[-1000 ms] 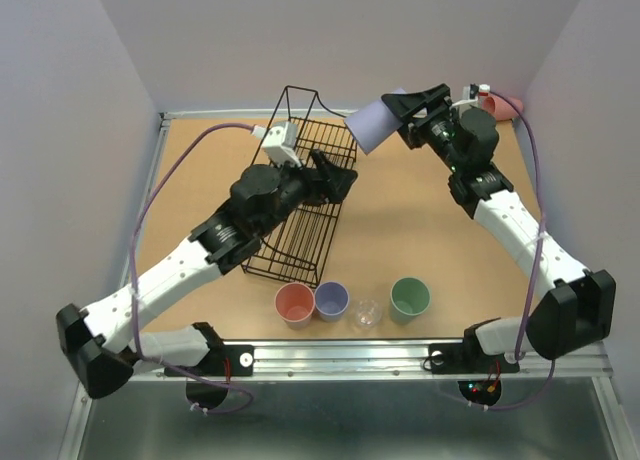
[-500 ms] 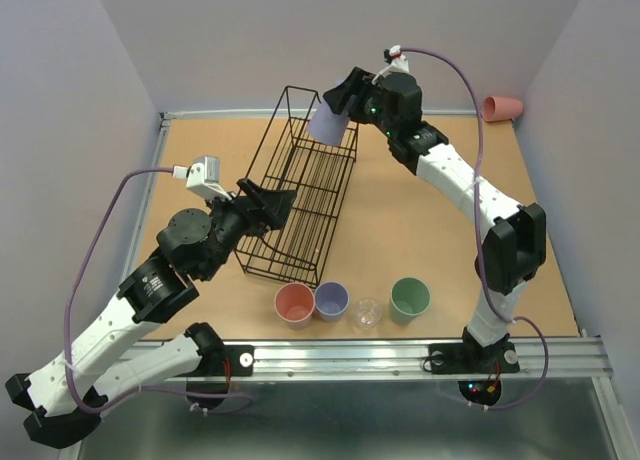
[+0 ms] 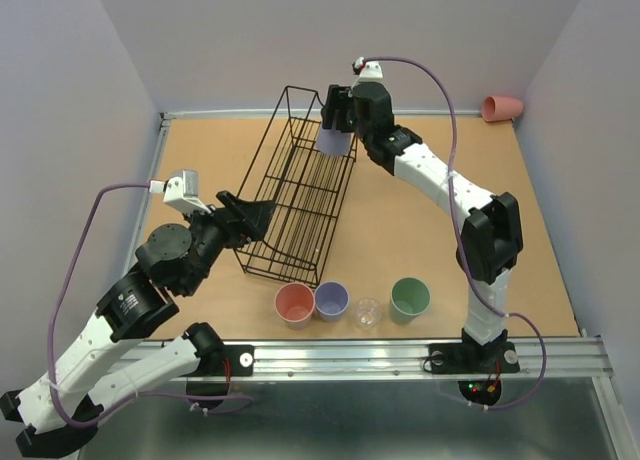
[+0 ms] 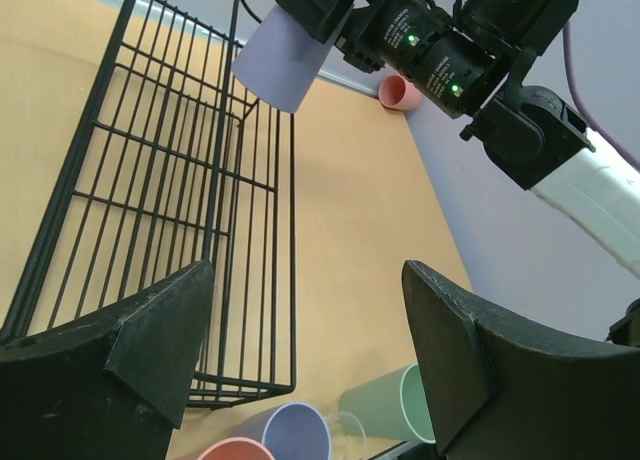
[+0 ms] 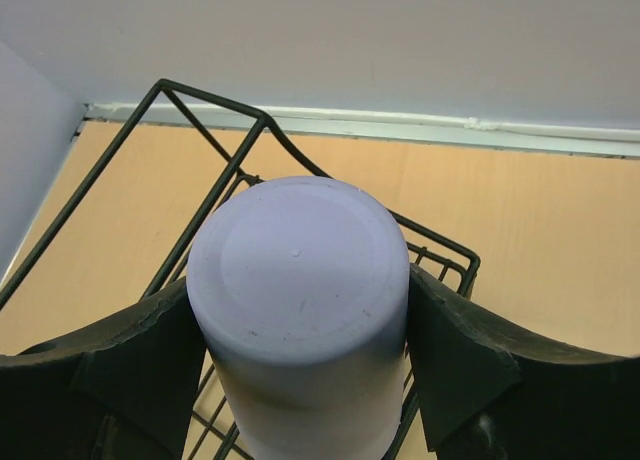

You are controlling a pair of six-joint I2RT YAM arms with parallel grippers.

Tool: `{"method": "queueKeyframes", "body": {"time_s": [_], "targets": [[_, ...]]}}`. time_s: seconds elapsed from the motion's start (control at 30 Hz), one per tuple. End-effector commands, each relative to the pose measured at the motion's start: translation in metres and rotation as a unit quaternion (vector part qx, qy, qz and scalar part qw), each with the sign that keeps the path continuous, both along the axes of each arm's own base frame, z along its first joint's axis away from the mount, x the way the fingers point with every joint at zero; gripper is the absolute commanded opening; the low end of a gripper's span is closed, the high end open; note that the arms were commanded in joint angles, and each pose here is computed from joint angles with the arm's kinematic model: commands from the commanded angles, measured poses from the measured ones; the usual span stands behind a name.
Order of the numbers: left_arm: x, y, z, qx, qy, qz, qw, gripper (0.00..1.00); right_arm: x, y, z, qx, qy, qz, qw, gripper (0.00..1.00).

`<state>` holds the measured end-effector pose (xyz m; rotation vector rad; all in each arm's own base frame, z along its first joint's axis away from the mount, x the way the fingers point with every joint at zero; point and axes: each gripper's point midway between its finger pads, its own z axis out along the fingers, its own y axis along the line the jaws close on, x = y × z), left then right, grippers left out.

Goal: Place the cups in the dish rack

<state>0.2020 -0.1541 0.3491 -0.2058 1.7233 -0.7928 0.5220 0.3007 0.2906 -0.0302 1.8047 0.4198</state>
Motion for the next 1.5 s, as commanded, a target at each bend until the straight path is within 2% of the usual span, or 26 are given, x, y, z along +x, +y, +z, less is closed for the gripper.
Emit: {"method": "queueKeyframes", "body": {"time_s": [0.0, 0.37, 0.43, 0.5, 0.53, 0.6, 0.67, 0.73, 1.0, 1.17, 1.47], "targets": [[0.001, 0.01, 0.005, 0.012, -0.013, 0.016, 1.0, 0.87, 0.016, 0.003, 0.029, -0.006, -0.053, -0.009, 0.999, 0.0], [0.001, 0.022, 0.003, 0.034, -0.021, 0.033, 0.999, 0.88, 0.041, 0.001, -0.002, -0.033, -0.078, -0.042, 0.996, 0.01], [0.0, 0.024, 0.001, 0.037, -0.018, 0.036, 0.999, 0.88, 0.04, 0.003, -0.003, -0.038, -0.079, -0.038, 0.995, 0.13], [0.0, 0.025, 0.0, 0.037, -0.017, 0.036, 0.998, 0.88, 0.035, 0.003, -0.005, -0.043, -0.076, -0.033, 0.996, 0.33], [0.0, 0.025, -0.001, 0.038, -0.016, 0.038, 0.998, 0.88, 0.033, 0.005, -0.007, -0.047, -0.075, -0.028, 0.996, 0.59], [0.0, 0.025, -0.002, 0.039, -0.015, 0.039, 0.998, 0.88, 0.028, 0.005, -0.01, -0.053, -0.072, -0.025, 0.996, 0.76], [0.001, 0.025, -0.003, 0.042, -0.016, 0.038, 0.998, 0.88, 0.025, 0.005, -0.012, -0.055, -0.07, -0.025, 0.996, 0.84], [0.002, 0.023, -0.004, 0.046, -0.014, 0.038, 0.998, 0.88, 0.022, 0.005, -0.011, -0.055, -0.069, -0.025, 0.996, 1.0], [0.004, 0.018, -0.002, 0.041, -0.014, 0.034, 0.998, 0.88, 0.013, 0.003, 0.014, -0.054, -0.089, -0.024, 0.994, 1.0], [0.003, 0.016, -0.002, 0.031, -0.008, 0.031, 0.999, 0.88, 0.009, -0.004, 0.069, -0.037, -0.136, -0.033, 0.99, 1.0], [0.007, 0.011, -0.003, 0.034, -0.002, 0.031, 0.999, 0.88, -0.012, -0.027, 0.142, -0.019, -0.195, -0.055, 0.979, 1.0]]}}
